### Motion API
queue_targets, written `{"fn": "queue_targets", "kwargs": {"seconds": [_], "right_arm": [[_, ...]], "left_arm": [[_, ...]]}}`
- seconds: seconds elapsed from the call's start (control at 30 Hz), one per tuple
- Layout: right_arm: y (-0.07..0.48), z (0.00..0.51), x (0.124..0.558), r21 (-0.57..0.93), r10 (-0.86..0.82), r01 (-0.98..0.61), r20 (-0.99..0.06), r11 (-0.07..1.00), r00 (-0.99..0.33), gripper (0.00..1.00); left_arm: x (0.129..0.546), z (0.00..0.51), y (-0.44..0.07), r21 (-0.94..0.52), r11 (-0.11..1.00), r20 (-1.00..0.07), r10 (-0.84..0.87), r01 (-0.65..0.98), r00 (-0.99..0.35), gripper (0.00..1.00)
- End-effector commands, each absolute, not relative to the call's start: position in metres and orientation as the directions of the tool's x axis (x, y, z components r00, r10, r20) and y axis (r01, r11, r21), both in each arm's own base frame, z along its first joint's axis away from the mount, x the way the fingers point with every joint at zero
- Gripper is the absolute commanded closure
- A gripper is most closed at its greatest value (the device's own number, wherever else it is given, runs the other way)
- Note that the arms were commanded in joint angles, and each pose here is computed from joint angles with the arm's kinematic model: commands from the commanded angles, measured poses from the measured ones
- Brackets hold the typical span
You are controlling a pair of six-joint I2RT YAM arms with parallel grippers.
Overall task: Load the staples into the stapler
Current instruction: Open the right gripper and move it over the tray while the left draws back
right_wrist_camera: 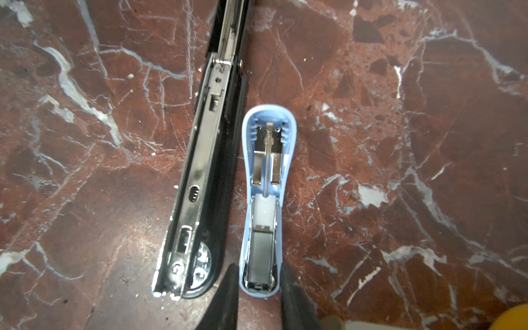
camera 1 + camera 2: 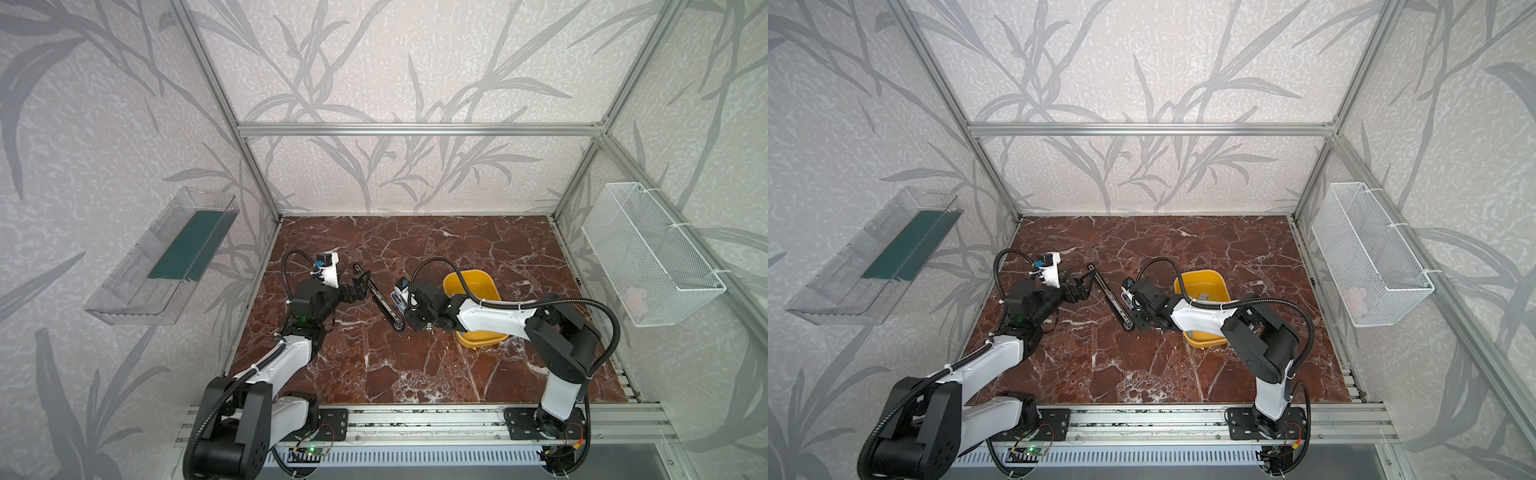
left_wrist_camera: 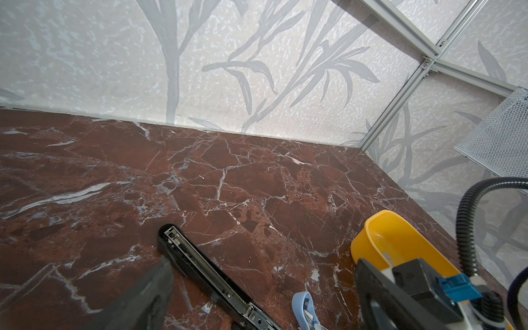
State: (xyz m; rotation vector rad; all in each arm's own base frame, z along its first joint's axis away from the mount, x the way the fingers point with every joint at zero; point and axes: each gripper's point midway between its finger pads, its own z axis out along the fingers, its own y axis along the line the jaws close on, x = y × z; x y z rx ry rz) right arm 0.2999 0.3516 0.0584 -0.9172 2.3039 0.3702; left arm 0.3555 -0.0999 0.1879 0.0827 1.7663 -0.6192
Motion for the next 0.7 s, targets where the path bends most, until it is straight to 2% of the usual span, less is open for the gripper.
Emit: {"fn": "queue_targets", "kwargs": {"seconds": [0.0,0.2,0.33,0.43,0.5,0.6,0.67], "right_arm": [[0.346,0.091,0.297,0.030,-0.485,-0.676,-0.673,0.736,-0.558,0.73],[0.315,0.151,0.296,0.015,-0.376,-0.590,-0.758,0.807,-0.534,0.73],[0.267,0.178,0.293,-0.003,-0.281,-0.450,-0.785,0.893,-0.552,0.68],[0.222,0.170,0.291,0.002,-0.221,-0.332,-0.743,0.943,-0.632,0.65],[0.199,0.157,0.288,0.022,-0.186,-0.281,-0.702,0.959,-0.687,0.64],[0.178,0.137,0.285,0.026,-0.168,-0.240,-0.642,0.970,-0.748,0.65],[0.173,0.129,0.286,0.006,-0.176,-0.231,-0.627,0.973,-0.759,0.65]], "left_arm": [[0.355,0.199,-0.101,-0.360,0.848,-0.926,-0.273,0.388,-0.262,0.01],[0.356,0.201,-0.103,-0.348,0.848,-0.931,-0.261,0.400,-0.256,0.01],[0.370,0.197,-0.114,-0.282,0.851,-0.953,-0.194,0.443,-0.233,0.01],[0.404,0.190,-0.115,-0.324,0.863,-0.944,-0.265,0.389,-0.198,0.01],[0.424,0.189,-0.124,-0.401,0.817,-0.916,-0.351,0.415,-0.194,0.01],[0.427,0.186,-0.133,-0.425,0.757,-0.900,-0.412,0.497,-0.142,0.01],[0.428,0.179,-0.126,-0.417,0.778,-0.905,-0.402,0.471,-0.137,0.01]]}}
